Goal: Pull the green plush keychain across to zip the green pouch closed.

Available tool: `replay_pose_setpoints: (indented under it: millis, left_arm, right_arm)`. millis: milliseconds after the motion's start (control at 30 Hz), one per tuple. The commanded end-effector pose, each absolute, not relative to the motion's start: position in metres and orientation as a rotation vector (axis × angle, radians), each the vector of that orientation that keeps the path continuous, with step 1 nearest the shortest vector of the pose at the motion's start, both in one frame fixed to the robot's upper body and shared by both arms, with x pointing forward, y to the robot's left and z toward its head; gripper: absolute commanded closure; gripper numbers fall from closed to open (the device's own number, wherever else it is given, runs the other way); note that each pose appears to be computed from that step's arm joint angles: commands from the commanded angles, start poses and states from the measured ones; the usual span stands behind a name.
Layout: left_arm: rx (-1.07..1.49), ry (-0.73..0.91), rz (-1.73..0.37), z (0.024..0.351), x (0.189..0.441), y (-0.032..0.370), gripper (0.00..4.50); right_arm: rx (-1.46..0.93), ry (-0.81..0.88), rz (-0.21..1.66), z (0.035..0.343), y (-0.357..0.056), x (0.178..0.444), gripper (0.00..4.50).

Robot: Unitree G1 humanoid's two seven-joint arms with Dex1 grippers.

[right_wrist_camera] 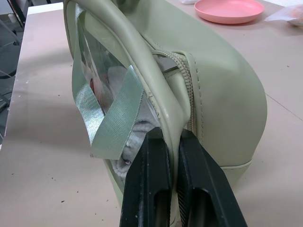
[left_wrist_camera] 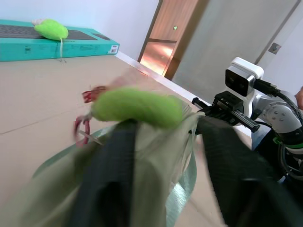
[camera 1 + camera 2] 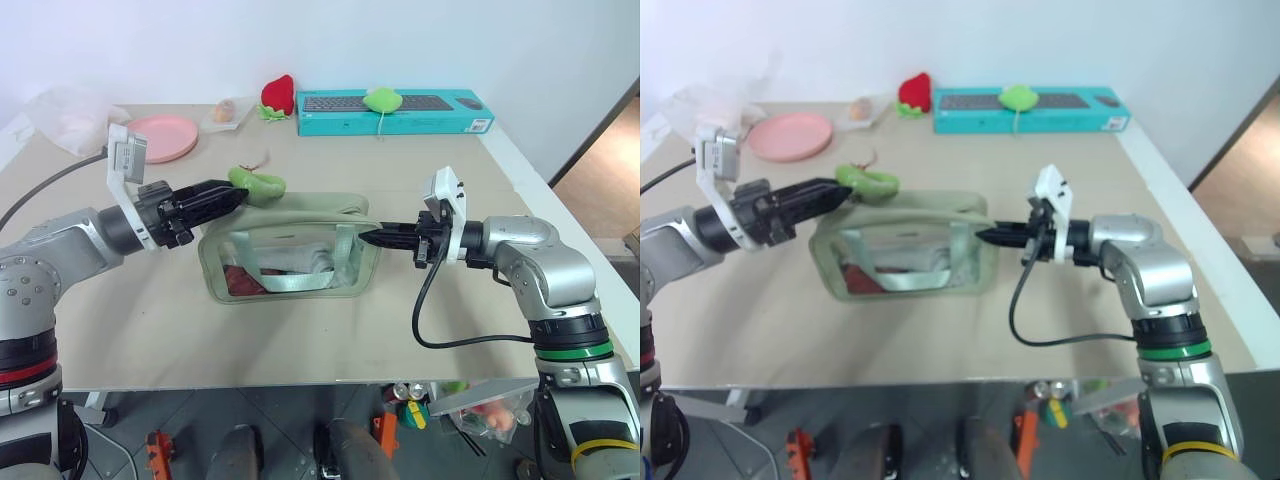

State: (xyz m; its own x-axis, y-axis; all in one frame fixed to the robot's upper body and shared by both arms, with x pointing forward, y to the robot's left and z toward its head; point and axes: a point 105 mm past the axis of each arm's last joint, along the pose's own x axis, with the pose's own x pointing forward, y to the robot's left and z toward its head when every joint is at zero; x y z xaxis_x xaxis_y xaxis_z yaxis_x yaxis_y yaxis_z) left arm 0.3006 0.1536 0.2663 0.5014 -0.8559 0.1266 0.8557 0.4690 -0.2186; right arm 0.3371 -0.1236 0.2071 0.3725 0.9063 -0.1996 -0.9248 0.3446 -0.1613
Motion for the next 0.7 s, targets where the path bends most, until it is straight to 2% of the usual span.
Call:
replay_pose_setpoints:
  millis: [33,67,333,533,633,700]
  left_arm:
    - [-0.246,-0.035,-1.144,0.277,0.282,0.147,0.80]
    - [-0.239,-0.037,-1.150,0.277,0.281,0.147,0.45]
    - [-0.182,-0.031,-1.184,0.283,0.258,0.166,0.45]
    - [-0.098,0.088,-1.205,0.272,0.232,0.182,0.45]
    - [-0.083,0.117,-1.140,0.266,0.232,0.194,0.45]
    - [-0.070,0.131,-1.038,0.258,0.242,0.211,0.45]
  right_arm:
    - [-0.283,0.070,1.192,0.210,-0.123,0.336,4.50]
    - [-0.283,0.070,1.192,0.210,-0.123,0.336,4.50]
    - [-0.284,0.071,1.196,0.211,-0.122,0.337,4.50]
    - [-0.289,0.073,1.201,0.211,-0.122,0.338,4.50]
    - [-0.289,0.071,1.206,0.212,-0.121,0.339,4.50]
    - [-0.289,0.071,1.211,0.211,-0.119,0.339,4.50]
